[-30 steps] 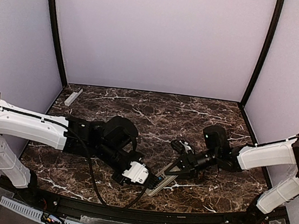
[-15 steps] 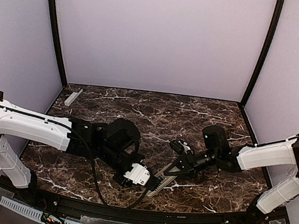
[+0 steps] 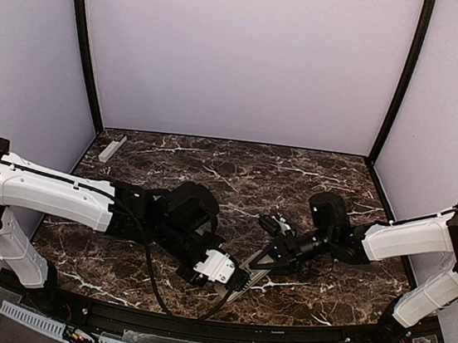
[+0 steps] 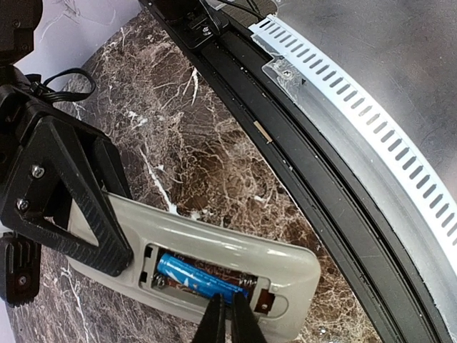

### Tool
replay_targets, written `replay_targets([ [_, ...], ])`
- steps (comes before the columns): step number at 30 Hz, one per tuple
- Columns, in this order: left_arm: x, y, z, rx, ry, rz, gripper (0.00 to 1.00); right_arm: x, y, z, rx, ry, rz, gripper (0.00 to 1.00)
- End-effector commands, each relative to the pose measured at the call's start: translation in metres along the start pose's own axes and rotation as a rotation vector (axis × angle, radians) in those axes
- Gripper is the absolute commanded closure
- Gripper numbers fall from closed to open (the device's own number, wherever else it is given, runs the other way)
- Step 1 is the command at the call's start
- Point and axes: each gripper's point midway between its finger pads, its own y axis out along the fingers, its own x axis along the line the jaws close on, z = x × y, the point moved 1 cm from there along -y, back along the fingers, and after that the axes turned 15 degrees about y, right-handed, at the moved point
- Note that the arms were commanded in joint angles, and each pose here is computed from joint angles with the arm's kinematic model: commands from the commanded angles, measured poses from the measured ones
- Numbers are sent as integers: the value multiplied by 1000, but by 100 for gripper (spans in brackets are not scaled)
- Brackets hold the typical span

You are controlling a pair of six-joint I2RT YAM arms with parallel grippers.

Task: Load the batteries into the remote control
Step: Press the battery in the battery compartment.

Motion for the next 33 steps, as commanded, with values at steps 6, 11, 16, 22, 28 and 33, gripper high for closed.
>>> replay_targets([
  [6, 8, 0, -2, 22, -20, -14, 92, 15, 2, -3, -11, -60, -27, 100],
  [11, 18, -12, -7, 14, -68, -68, 82, 11, -1, -11, -85, -90, 17, 100],
  [16, 50, -30, 11, -4, -355, -259, 66, 4, -13, -28, -193, -98, 84, 100],
  [22, 68, -47, 67, 19, -742, -440, 47, -10, -41, -73, -369, -108, 209, 100],
  [28, 63, -48, 106, 136, -868, -550, 44, -6, -62, -108, -506, -257, 450, 100],
  [33, 56, -47, 133, 182, -988, -596, 41, -1, -87, -135, -638, -422, 696, 100],
])
